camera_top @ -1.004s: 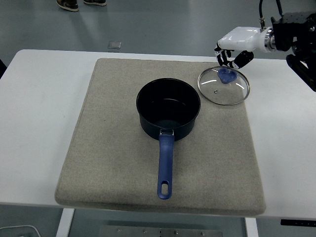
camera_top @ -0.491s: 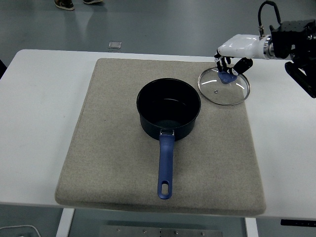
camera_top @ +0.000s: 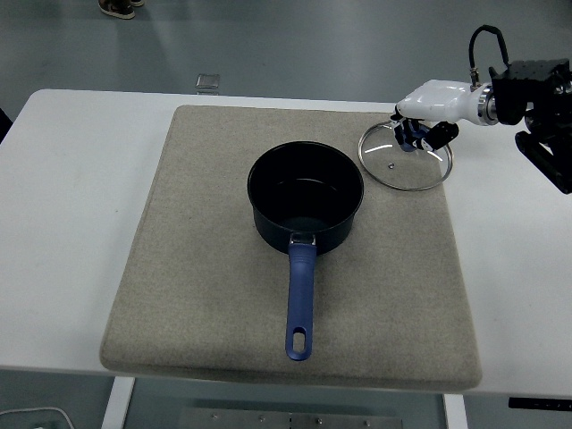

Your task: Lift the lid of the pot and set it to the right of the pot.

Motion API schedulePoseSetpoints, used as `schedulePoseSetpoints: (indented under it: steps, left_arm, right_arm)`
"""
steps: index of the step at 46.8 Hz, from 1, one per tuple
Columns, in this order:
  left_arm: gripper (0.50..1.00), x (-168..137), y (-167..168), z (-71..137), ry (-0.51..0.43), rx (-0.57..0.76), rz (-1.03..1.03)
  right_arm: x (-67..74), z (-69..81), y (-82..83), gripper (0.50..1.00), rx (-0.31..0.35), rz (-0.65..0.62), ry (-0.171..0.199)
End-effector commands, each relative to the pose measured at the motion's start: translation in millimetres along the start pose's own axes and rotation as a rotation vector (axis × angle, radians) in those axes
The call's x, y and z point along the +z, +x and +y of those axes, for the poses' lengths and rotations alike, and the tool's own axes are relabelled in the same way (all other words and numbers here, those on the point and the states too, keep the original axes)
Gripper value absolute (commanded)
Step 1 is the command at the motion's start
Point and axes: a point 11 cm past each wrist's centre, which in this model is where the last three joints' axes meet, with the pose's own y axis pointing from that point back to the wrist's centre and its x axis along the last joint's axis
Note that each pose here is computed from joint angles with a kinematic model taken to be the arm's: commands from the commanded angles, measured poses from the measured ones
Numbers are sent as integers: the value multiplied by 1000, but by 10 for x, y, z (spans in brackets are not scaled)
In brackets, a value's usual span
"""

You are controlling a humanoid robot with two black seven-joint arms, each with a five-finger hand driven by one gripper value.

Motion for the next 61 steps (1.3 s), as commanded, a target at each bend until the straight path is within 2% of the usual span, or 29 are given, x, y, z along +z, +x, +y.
schedulePoseSetpoints:
  steps: [1, 8, 13, 15, 17, 18, 23, 33, 42, 51, 55, 58, 61]
  left_arm:
    - [1000, 10, 1, -1, -2, 0, 0]
    - [1000, 1, 0, 0, 0, 0, 0]
    - [1000, 10, 0, -1, -2, -1, 0]
    - [1000, 1, 0, 0, 0, 0, 0]
    - [1000, 10, 1, -1, -2, 0, 0]
    - [1000, 1, 0, 0, 0, 0, 0]
    - [1000, 0, 0, 0, 0, 0, -1]
    - [1000, 1, 0, 0, 0, 0, 0]
    - [1000, 1, 0, 0, 0, 0, 0]
    - [1000, 1, -2, 0, 0, -1, -1]
    - [1000, 0, 0, 0, 0, 0, -1]
    - [1000, 0, 0, 0, 0, 0, -1]
    - [1000, 9, 1, -1, -1, 0, -2]
  right_arm:
    - [30, 28, 77, 500, 19, -16, -6]
    - [100, 110, 322, 500, 72, -24, -21]
    - [108, 123, 374, 500, 92, -32, -22]
    - [100, 124, 426, 500, 119, -50, -19]
    - [94, 136, 533, 698, 172, -93, -13]
    - [95, 145, 583, 747, 204, -119, -10]
    - [108, 181, 725, 833, 309, -229, 1]
    - [121, 250, 1011, 842, 506, -369, 15]
    - [212, 338, 1133, 842, 669, -618, 34]
    - [360, 450, 1173, 860, 822, -865, 46]
    - [408, 478, 1155, 864, 865, -947, 50]
    - [444, 485, 1095, 889, 888, -1015, 53]
    - [456, 478, 1061, 891, 908, -1087, 67]
